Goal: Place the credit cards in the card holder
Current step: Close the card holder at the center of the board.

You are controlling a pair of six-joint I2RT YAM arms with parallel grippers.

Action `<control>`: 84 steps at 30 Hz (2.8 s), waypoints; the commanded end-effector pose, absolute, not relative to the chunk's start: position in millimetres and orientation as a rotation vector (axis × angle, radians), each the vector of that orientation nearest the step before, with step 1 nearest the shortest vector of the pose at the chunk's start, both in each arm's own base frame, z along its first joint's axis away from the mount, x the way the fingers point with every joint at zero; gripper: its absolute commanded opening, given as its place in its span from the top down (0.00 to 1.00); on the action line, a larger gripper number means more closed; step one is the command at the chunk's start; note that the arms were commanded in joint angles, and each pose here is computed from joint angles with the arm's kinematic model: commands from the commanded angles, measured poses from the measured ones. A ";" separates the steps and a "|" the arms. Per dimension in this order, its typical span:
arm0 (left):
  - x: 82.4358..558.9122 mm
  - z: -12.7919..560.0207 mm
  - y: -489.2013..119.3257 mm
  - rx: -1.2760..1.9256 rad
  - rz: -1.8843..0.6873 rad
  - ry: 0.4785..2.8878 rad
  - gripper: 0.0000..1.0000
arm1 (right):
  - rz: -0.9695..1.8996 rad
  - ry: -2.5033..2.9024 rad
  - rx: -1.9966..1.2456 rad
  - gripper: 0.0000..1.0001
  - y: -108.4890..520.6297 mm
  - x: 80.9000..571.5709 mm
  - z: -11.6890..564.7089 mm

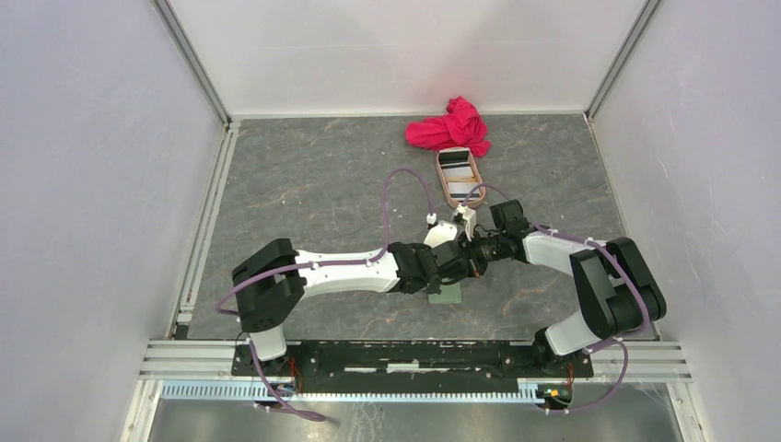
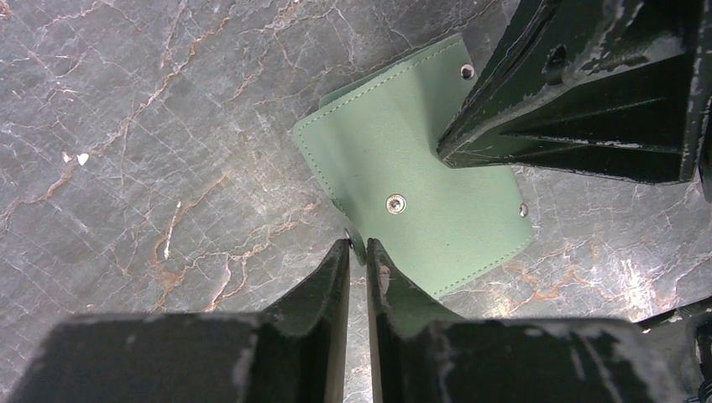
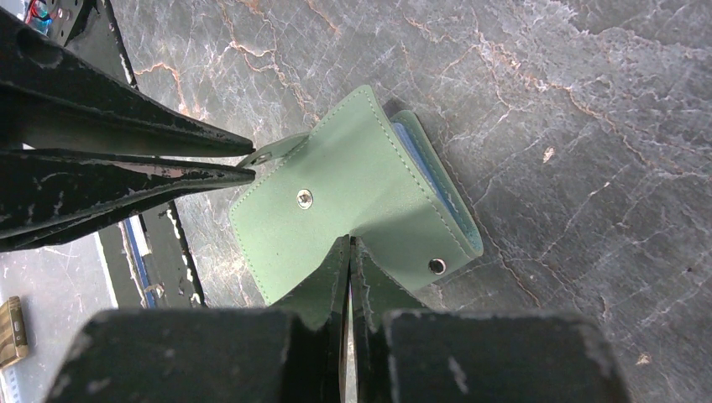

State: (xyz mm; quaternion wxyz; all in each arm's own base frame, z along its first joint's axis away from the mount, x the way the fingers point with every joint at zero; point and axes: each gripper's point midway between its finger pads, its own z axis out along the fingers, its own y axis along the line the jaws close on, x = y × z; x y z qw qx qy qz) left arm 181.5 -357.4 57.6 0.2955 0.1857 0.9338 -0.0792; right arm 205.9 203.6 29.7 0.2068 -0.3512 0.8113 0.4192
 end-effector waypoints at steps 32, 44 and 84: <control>184.9 65.4 -407.0 0.576 -0.476 2.416 0.98 | 1.134 2.339 -1.021 0.94 199.2 192.6 11.1; 188.6 50.2 -397.2 0.556 -0.439 2.441 0.98 | 1.274 2.244 -1.085 0.91 209.0 182.0 26.2; 170.2 93.5 -415.8 0.502 -1.288 2.308 0.77 | 1.231 2.277 -1.109 0.89 205.2 184.8 19.4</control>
